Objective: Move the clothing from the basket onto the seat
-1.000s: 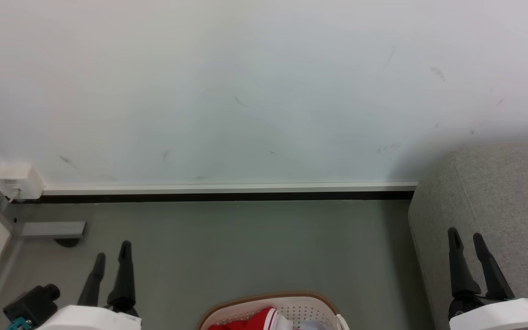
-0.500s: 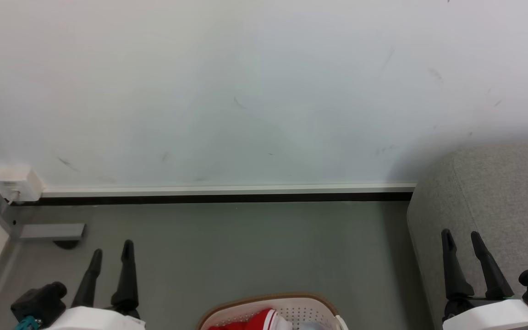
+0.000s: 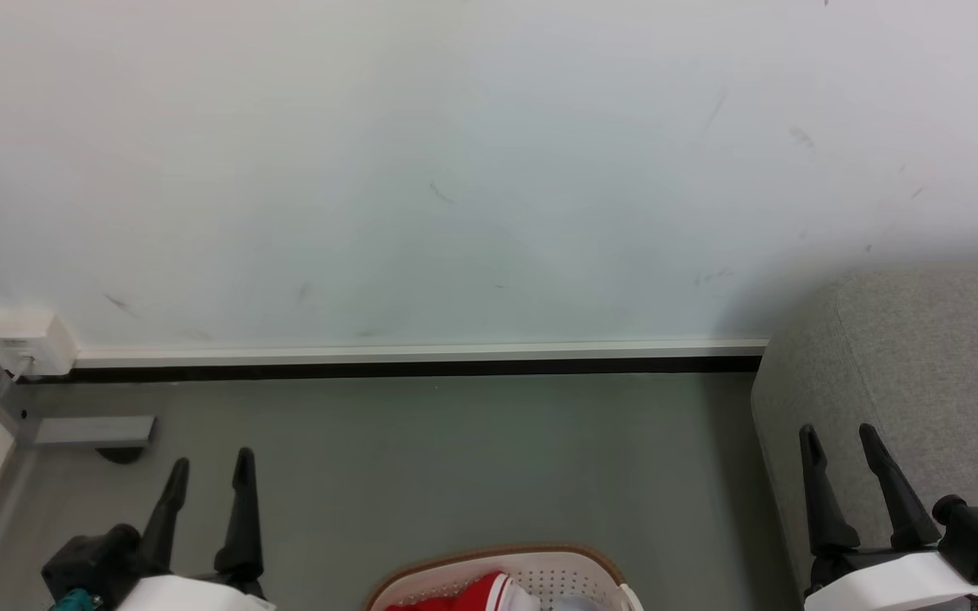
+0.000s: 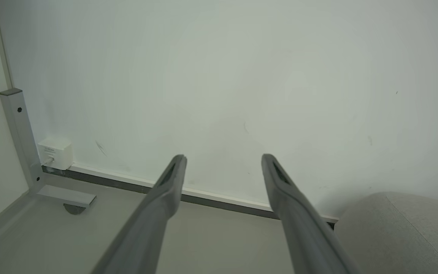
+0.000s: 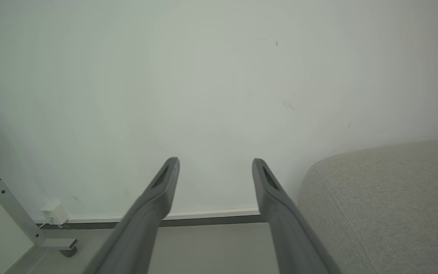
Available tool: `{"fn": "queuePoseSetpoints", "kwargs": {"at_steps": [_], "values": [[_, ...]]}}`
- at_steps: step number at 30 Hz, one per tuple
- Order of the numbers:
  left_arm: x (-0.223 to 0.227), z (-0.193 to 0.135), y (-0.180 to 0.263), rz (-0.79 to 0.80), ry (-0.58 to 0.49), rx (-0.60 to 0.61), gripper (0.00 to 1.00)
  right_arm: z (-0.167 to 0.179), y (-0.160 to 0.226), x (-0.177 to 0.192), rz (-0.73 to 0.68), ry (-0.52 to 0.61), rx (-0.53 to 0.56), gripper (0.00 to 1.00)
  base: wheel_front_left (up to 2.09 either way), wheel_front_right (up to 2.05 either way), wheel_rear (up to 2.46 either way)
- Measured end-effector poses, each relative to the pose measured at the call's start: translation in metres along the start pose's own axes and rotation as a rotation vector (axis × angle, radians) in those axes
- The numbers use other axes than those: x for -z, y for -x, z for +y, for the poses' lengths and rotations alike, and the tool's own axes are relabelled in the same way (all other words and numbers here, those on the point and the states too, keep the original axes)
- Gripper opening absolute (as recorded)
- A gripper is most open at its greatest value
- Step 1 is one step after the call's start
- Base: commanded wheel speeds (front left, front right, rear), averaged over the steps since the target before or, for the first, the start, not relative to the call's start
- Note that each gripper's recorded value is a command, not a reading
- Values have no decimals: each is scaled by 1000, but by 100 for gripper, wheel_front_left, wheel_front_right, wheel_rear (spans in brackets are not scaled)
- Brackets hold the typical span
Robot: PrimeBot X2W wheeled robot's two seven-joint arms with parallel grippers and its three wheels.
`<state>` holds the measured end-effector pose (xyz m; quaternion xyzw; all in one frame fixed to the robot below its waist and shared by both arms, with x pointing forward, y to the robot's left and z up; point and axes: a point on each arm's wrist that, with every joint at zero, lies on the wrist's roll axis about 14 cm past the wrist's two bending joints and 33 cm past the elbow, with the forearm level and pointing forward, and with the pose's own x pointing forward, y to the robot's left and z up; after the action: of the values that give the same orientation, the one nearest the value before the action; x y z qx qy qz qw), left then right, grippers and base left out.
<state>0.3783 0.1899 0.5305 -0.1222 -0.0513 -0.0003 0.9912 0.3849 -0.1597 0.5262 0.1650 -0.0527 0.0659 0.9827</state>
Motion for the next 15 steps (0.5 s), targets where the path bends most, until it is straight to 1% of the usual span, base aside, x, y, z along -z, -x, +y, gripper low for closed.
{"fn": "queuePoseSetpoints", "kwargs": {"at_steps": [15], "values": [[-4, -6, -1, -31, -130, 37, 100, 6, -1, 3, 8, 104, -21, 100, 0, 0, 0]]}}
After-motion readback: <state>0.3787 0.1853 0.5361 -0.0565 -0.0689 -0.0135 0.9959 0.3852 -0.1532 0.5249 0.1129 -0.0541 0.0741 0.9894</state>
